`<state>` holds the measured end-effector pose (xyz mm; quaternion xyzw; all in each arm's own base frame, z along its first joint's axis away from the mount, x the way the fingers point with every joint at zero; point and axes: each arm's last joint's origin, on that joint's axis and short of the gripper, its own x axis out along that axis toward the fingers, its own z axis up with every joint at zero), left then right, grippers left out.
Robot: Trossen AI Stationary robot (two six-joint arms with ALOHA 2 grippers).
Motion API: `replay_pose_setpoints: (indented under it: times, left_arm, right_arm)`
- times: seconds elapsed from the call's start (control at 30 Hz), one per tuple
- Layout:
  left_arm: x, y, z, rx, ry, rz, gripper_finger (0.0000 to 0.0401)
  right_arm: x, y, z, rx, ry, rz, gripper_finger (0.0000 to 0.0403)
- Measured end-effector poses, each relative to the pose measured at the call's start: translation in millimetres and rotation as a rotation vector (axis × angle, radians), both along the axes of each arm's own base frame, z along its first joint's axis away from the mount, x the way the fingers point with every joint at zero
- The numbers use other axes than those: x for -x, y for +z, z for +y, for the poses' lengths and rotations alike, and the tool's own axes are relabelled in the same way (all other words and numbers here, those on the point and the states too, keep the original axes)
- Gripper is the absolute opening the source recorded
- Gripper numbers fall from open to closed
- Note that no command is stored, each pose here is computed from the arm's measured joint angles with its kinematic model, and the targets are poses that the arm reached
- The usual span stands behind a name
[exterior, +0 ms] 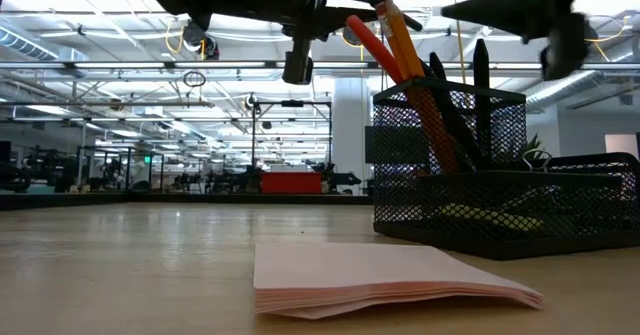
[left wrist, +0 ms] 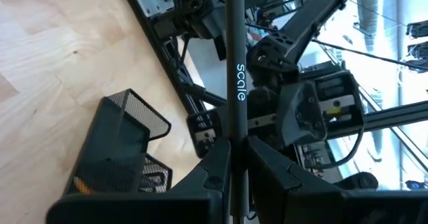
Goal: Pick and place office supplies into organizer
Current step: Put the black pen into the black desk organizer
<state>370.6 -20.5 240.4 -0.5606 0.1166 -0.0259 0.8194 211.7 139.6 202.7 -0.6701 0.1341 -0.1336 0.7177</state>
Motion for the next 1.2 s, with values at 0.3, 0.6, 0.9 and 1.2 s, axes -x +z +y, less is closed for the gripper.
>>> replay_pose_setpoints:
  times: [0.3, 0.6, 0.9, 1.2]
  left_arm:
    - [0, 0, -1, -0.003, -0.01, 0.0, 0.0042]
    - [0, 0, -1, 0.001, -0.026, 0.0, 0.0042]
    - [0, 0, -1, -0.001, -0.01, 0.0, 0.0042]
    - [0, 0, -4, -0.013, -0.016, -0.001, 0.0042]
  right_arm:
    - [-26, 5, -10, 0.073, -0.106, -0.014, 0.0181]
    - [-35, 4, -26, 0.104, -0.165, 0.011, 0.0148]
    - [-41, 2, -35, 0.108, -0.116, 0.018, 0.0131]
    - [-44, 2, -42, 0.062, -0.132, -0.002, 0.0095]
